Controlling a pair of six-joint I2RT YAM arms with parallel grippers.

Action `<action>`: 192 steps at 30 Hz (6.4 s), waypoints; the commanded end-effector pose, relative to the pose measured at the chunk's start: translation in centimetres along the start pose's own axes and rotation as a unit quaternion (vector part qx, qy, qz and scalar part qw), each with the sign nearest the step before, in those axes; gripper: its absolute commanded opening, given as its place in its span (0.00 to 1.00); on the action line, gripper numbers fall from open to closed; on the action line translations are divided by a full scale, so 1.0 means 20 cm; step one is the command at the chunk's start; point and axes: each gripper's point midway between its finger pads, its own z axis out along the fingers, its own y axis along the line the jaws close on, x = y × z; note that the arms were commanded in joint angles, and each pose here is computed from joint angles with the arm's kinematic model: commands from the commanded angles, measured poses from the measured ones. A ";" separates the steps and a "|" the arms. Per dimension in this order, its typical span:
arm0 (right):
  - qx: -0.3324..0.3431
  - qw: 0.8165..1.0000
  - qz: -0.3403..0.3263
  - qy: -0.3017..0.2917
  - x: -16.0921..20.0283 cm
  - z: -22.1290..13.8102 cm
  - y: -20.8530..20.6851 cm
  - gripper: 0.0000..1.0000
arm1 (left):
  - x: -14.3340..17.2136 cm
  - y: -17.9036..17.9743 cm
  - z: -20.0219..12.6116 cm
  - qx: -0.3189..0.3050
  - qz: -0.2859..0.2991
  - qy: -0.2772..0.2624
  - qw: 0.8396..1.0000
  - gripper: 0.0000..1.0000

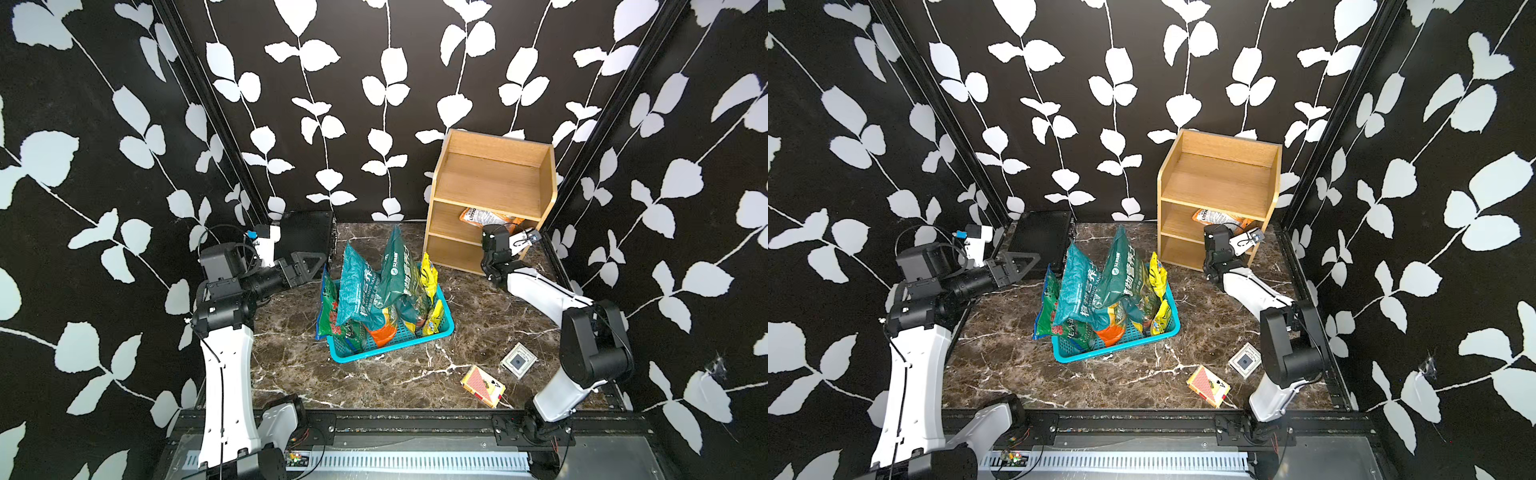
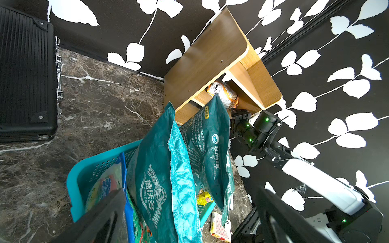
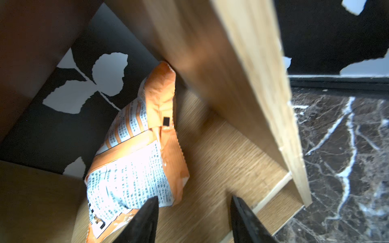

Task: Take down the fertilizer bag from the shelf
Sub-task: Pick up the fertilizer bag from the shelf, then place the fertilizer bag in the storage box, then reset both arms

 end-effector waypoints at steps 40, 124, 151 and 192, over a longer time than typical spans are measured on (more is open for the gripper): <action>-0.164 0.964 -0.203 -0.049 -0.34 -0.77 0.39 0.00 | 0.00 -0.01 0.00 0.012 0.002 0.000 1.000 0.99; -0.462 0.767 -0.434 0.104 0.63 -2.18 0.77 0.00 | 0.00 -0.01 0.00 0.014 0.001 0.000 1.000 0.99; -0.462 0.724 -0.498 0.118 1.30 -2.20 0.42 0.00 | 0.01 -0.01 0.01 0.016 -0.001 0.002 1.000 0.99; -0.225 0.839 -0.485 -0.101 -0.19 -1.45 0.06 1.00 | 0.08 0.29 -0.56 -0.294 0.157 -0.372 0.866 0.99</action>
